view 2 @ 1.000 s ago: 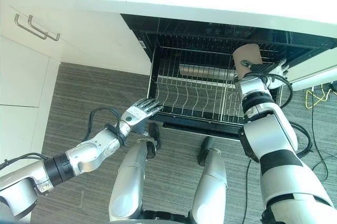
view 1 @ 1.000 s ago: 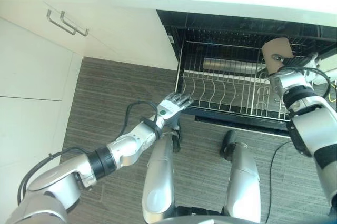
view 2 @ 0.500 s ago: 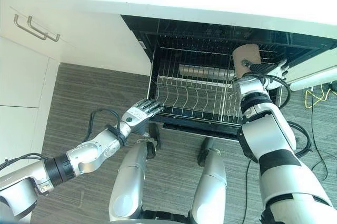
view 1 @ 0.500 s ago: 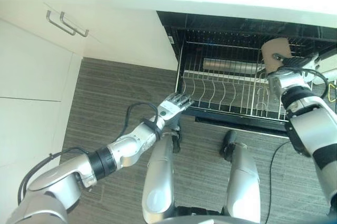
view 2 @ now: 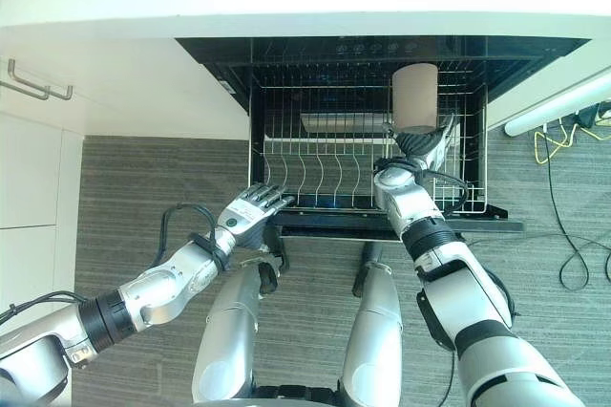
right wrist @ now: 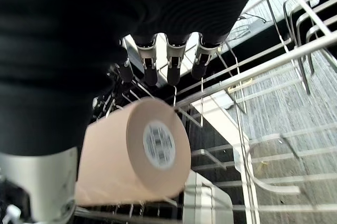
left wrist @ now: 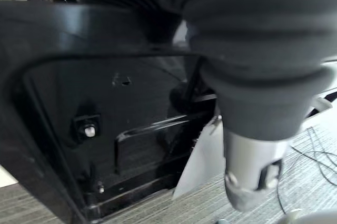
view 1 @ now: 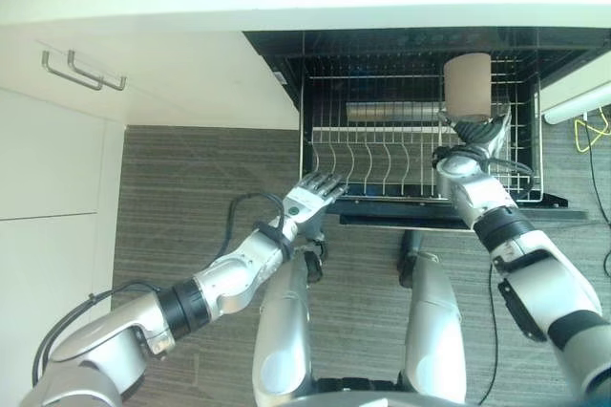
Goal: Place the dishes in the dishwasher.
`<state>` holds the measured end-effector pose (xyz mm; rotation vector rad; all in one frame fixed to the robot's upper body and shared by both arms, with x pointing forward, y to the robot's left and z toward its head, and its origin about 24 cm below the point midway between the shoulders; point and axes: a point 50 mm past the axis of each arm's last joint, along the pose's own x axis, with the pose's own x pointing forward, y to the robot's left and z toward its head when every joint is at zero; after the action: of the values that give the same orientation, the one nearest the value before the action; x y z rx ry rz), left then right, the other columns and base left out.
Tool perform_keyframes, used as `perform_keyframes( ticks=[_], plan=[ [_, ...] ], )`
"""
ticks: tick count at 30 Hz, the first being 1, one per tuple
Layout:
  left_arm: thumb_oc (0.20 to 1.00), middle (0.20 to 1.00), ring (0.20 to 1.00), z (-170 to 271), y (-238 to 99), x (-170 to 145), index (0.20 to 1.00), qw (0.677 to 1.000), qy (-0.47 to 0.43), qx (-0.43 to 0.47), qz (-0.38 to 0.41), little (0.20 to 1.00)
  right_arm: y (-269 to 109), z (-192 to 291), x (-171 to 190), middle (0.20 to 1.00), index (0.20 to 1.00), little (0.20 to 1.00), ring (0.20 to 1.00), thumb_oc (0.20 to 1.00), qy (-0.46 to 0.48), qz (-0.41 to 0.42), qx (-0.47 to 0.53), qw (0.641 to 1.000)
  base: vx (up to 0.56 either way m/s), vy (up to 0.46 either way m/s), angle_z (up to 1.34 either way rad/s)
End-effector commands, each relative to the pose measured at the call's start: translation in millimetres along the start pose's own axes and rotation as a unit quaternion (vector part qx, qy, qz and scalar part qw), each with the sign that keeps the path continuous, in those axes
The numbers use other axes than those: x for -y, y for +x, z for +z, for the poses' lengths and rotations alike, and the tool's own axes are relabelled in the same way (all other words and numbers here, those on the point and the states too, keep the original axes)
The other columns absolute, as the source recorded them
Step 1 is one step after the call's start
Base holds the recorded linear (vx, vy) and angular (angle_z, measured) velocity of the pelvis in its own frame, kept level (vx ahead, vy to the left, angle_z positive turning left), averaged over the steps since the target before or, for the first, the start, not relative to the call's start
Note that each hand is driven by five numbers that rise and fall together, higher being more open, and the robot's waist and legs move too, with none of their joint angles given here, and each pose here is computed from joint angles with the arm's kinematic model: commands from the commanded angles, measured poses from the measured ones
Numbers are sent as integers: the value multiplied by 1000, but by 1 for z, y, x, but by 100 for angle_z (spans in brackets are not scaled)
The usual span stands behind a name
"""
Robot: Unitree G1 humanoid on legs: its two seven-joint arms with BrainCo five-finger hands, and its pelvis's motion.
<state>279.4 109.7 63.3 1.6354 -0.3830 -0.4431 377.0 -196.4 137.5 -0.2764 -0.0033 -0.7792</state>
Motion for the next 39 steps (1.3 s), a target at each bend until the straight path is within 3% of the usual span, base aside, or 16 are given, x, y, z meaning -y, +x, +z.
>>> perform_keyframes(
  ticks=[1,8,14,30,35,39],
  plan=[
    [1000,1000,1000,5,-25,39,1000,996,-3,-6,-84,1000,10,16,17,1000,1000,1000,1000,1000,13,-36,45,998,29,18,-15],
    [1000,1000,1000,-7,-32,46,1000,996,-32,-63,-60,1000,-25,-15,9,1000,1000,1000,1000,1000,-23,49,77,996,43,15,-8],
    [1000,1000,1000,-32,-28,31,1000,982,-129,-132,44,1000,-51,-30,5,1000,1000,1000,1000,1000,-26,104,91,990,45,18,-5],
    [1000,1000,1000,-45,-42,-15,1000,941,-250,-127,190,1000,-93,-112,42,1000,1000,1000,1000,1000,-80,194,23,977,32,58,1],
    [1000,1000,1000,-49,-59,-16,1000,899,-353,-99,239,1000,-104,-94,51,1000,1000,1000,1000,1000,30,264,33,964,56,-12,7],
    [1000,1000,1000,-63,-81,7,1000,842,-456,-154,245,1000,-93,-87,83,1000,1000,1000,1000,1000,74,222,66,970,73,-15,15]
  ],
)
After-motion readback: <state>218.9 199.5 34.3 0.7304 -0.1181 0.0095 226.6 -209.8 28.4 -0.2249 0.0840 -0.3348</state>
